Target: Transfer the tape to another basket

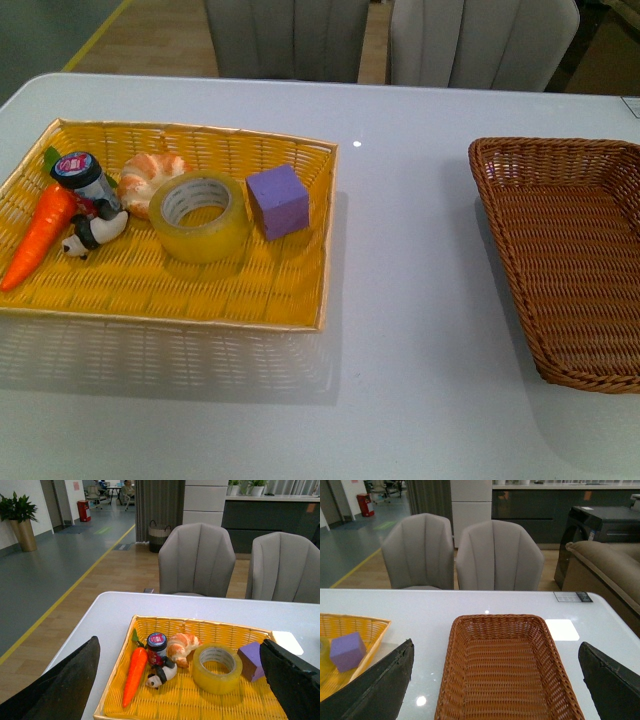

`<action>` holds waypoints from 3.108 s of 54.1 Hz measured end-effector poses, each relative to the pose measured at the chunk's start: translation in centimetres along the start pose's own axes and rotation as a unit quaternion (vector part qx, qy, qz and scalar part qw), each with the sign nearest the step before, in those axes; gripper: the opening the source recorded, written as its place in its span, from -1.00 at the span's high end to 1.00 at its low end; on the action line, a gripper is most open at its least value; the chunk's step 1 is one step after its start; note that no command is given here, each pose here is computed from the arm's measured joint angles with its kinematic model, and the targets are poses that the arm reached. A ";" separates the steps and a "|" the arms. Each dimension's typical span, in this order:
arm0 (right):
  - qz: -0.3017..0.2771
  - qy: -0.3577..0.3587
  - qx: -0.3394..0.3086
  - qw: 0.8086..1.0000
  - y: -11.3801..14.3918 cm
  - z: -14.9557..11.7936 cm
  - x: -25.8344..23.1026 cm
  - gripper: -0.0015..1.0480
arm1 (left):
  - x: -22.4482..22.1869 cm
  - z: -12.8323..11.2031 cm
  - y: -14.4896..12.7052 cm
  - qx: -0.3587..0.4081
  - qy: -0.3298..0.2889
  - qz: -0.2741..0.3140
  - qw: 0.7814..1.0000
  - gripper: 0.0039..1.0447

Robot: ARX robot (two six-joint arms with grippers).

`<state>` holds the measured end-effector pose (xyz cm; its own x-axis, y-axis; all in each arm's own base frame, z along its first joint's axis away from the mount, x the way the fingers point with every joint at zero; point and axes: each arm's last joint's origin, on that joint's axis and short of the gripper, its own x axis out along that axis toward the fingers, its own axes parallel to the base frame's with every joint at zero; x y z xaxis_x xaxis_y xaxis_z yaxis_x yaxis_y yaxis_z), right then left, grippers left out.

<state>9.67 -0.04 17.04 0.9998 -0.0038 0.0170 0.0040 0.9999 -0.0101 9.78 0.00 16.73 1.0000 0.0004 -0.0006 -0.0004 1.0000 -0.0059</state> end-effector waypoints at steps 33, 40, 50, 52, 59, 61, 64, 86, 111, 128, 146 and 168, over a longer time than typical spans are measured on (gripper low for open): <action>0.000 0.000 0.000 1.000 0.0 0.0 0.0 -0.83 | 0.0 0.0 0.0 0.000 0.000 0.000 1.000 -0.83; 0.000 0.000 0.000 1.000 0.0 0.0 0.0 -0.83 | 0.0 0.0 0.0 0.000 0.000 0.000 1.000 -0.83; 0.000 0.000 0.000 1.000 0.0 0.0 0.0 -0.83 | 0.0 0.0 0.0 0.000 0.000 0.000 1.000 -0.83; 0.000 0.000 0.000 1.000 0.0 0.0 0.0 -0.83 | 0.0 0.0 0.0 0.000 0.000 0.000 1.000 -0.83; 0.026 0.031 0.006 0.999 0.0 -0.1 0.1 -0.83 | 0.0 0.0 0.0 0.000 0.000 0.000 1.000 -0.83; 0.068 0.113 0.022 0.991 -0.1 -0.1 0.1 -0.83 | 0.0 0.0 0.0 0.000 0.000 0.000 1.000 -0.83; 0.102 0.198 0.053 0.973 -0.4 0.0 0.6 -0.83 | 0.0 0.0 0.0 0.000 0.000 -0.001 1.000 -0.83; 0.054 0.198 0.010 0.979 -7.8 1.6 13.3 -0.83 | 0.0 0.0 0.0 0.000 0.000 0.000 1.000 -0.83; 0.011 0.324 -0.028 0.946 -13.7 -8.0 25.3 -0.83 | 0.0 0.0 0.0 0.000 0.000 0.000 1.000 -0.83; -0.006 0.379 -0.027 0.925 -15.2 -12.0 27.7 -0.83 | 0.0 0.0 0.0 0.000 0.000 0.000 1.000 -0.83; -0.007 0.414 -0.032 0.910 -15.0 -15.1 27.9 -0.60 | 0.0 0.0 0.0 0.000 0.000 0.000 1.000 -0.83; 0.028 0.455 -0.027 0.890 -12.1 -14.9 27.1 0.67 | 0.0 0.0 0.0 0.000 0.000 0.000 1.000 -0.83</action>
<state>36.95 -12.40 2.71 0.5990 0.0153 -0.8006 -0.0703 0.9970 -0.0335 9.78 0.00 16.73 1.0000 0.0004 -0.0006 -0.0004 1.0000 -0.0059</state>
